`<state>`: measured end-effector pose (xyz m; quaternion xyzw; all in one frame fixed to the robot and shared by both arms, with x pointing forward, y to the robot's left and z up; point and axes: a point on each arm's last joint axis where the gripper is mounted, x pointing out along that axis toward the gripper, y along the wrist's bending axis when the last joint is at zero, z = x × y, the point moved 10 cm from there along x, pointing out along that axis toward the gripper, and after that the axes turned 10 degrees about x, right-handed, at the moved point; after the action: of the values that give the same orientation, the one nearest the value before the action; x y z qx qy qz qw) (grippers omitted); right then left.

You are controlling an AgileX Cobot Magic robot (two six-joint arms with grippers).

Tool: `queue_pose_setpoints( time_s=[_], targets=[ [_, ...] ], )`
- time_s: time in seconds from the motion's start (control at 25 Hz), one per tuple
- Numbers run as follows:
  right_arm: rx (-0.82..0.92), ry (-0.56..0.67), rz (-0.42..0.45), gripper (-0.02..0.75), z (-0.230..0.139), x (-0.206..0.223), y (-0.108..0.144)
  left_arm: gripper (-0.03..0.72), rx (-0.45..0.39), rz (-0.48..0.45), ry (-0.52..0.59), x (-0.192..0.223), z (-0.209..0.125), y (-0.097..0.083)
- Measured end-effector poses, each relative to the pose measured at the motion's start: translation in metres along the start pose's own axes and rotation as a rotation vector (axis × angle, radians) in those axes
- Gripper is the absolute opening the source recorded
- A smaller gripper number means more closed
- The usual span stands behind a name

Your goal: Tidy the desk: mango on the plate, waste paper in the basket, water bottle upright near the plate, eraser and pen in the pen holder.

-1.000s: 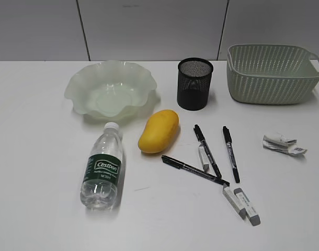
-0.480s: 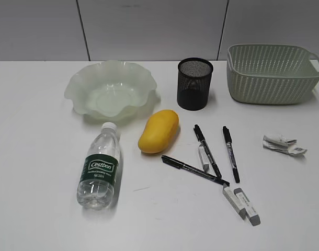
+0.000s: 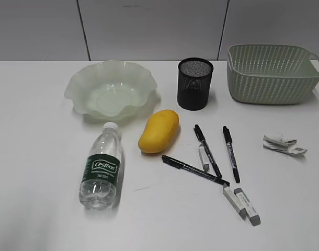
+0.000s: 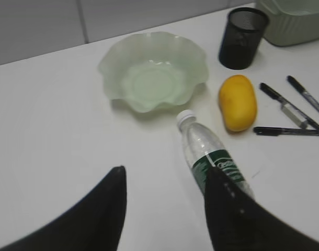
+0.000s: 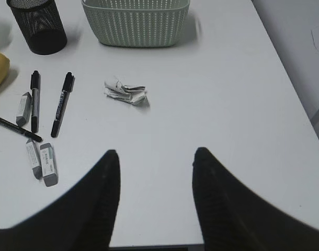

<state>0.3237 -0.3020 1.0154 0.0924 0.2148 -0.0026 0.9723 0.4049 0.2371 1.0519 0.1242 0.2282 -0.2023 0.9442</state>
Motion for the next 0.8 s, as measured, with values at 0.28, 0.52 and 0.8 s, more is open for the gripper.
queue_pose_setpoints(
  time_s=[0.28, 0.52, 0.8],
  targets=[
    [0.0, 0.0, -0.001, 0.371, 0.0, 0.0, 0.0, 0.387, 0.163, -0.26, 0.079, 0.114, 0.072, -0.03],
    [0.0, 0.0, -0.001, 0.371, 0.0, 0.0, 0.0, 0.436, 0.279, -0.342, 0.26, 0.208, 0.077, -0.118],
    [0.0, 0.0, -0.001, 0.371, 0.0, 0.0, 0.0, 0.596, 0.211, -0.327, 0.515, 0.296, 0.018, -0.165]
  ],
)
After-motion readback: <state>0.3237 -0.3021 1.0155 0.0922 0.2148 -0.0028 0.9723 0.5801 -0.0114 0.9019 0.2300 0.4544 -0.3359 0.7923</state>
